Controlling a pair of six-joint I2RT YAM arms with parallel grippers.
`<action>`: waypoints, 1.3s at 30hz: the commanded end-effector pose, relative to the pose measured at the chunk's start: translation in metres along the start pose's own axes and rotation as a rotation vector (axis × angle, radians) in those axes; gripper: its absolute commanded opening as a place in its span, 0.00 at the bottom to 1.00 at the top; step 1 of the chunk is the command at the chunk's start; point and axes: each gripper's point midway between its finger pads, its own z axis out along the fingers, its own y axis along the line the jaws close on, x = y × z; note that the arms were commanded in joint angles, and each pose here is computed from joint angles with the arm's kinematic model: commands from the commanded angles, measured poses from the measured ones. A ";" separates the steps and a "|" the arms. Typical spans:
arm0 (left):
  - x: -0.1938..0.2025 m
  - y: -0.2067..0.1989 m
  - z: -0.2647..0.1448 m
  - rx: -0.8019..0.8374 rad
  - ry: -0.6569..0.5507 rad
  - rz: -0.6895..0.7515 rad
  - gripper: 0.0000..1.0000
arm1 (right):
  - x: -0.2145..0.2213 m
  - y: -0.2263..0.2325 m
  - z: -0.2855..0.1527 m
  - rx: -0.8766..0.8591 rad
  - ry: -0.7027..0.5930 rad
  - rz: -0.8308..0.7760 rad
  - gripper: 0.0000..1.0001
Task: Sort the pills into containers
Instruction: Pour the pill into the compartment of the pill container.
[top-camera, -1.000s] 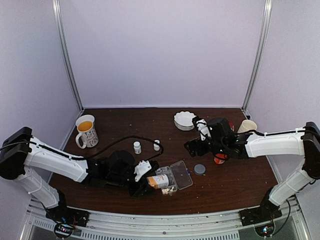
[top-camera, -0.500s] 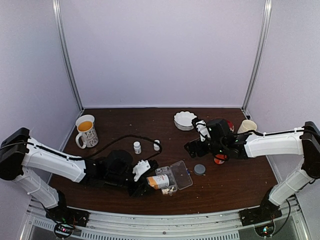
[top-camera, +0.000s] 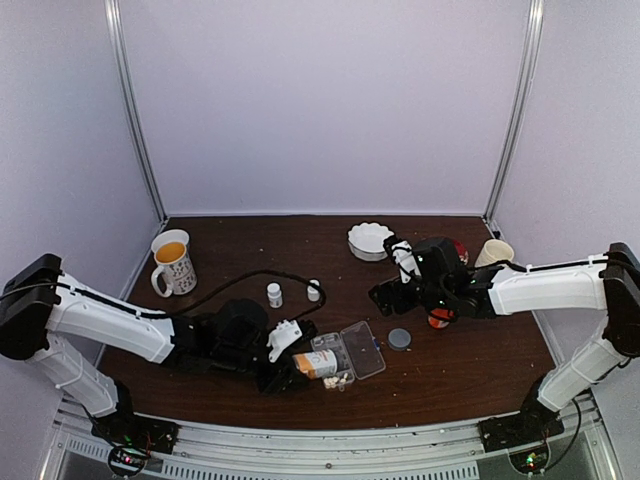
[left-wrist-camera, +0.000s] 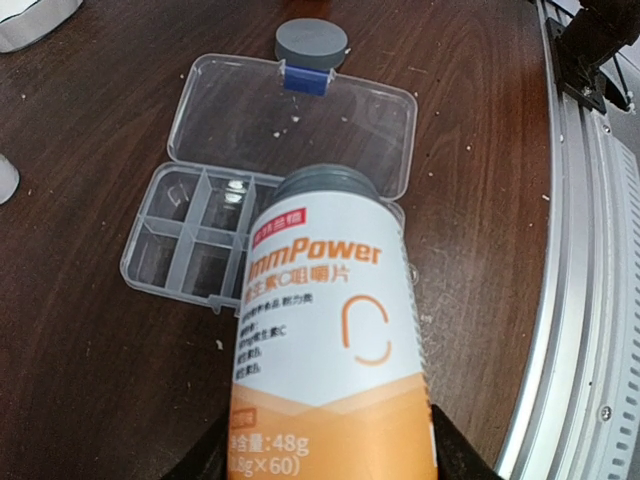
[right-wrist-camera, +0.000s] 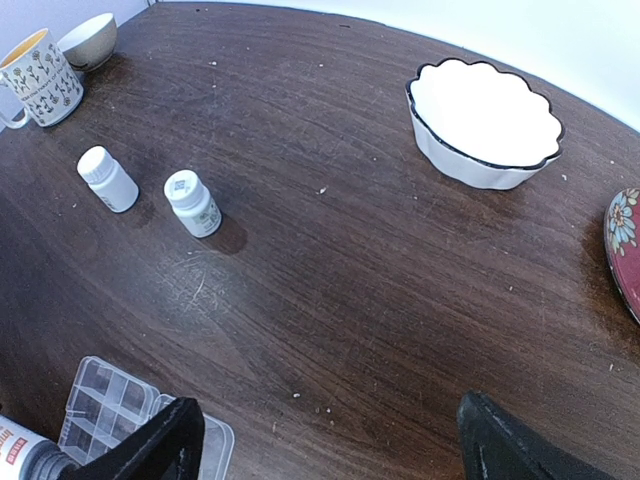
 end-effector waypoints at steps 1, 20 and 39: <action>-0.029 0.001 -0.007 -0.010 -0.072 -0.003 0.00 | -0.012 0.001 -0.001 0.013 -0.024 -0.003 0.91; -0.024 0.000 -0.002 -0.002 -0.007 0.002 0.00 | -0.010 0.002 0.001 0.009 -0.014 -0.005 0.91; -0.026 0.000 -0.002 -0.009 -0.015 -0.012 0.00 | -0.010 0.002 0.002 0.012 -0.010 -0.009 0.91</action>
